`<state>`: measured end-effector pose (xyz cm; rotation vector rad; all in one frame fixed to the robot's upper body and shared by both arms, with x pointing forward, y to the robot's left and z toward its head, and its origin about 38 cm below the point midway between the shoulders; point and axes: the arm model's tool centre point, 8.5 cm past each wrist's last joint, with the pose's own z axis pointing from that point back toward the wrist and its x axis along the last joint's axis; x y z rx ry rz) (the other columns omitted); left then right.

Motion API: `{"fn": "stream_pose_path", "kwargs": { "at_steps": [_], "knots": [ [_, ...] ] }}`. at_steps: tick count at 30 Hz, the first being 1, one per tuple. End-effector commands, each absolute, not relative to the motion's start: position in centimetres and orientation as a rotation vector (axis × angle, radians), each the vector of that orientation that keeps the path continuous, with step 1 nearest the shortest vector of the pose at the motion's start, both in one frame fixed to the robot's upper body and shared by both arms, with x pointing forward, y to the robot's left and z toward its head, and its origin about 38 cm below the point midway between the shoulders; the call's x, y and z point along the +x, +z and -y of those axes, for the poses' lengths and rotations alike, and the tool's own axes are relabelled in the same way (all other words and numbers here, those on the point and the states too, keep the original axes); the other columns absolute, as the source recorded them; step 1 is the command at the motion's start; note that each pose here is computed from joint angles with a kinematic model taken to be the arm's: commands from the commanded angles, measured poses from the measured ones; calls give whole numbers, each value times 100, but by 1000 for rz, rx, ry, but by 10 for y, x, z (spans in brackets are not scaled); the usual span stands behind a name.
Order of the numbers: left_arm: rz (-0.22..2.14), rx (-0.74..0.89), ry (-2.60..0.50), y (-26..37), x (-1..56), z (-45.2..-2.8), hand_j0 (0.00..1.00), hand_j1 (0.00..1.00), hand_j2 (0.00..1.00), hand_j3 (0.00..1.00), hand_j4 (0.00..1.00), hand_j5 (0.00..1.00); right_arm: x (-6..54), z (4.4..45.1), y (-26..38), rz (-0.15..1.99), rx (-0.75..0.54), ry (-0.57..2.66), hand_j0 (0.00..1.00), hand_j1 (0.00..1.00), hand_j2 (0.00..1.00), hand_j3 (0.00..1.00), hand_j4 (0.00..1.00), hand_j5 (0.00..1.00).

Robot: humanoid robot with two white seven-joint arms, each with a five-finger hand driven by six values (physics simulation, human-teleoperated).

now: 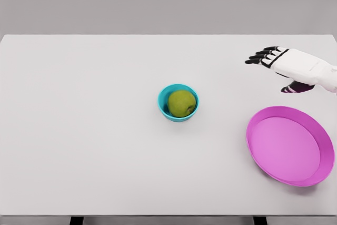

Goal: Put the apple from the pink plate into the blue bowl with your right arm

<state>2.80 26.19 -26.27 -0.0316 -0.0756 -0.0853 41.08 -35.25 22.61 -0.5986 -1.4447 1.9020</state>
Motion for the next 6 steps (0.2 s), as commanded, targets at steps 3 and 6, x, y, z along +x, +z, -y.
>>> {"fn": "stream_pose_path", "kwargs": {
  "at_steps": [3, 6],
  "knots": [
    [76, -32, -85, -263, 28, -262, 100, 100, 100, 100, 100, 100, 414, 352, 216, 1448, -570, 1863, 100, 100, 100, 100, 100, 100],
    [79, -32, -85, -263, 29, -262, 100, 100, 100, 100, 100, 100, 414, 352, 216, 1452, -571, 1863, 100, 100, 100, 100, 100, 100]
  ]
}}
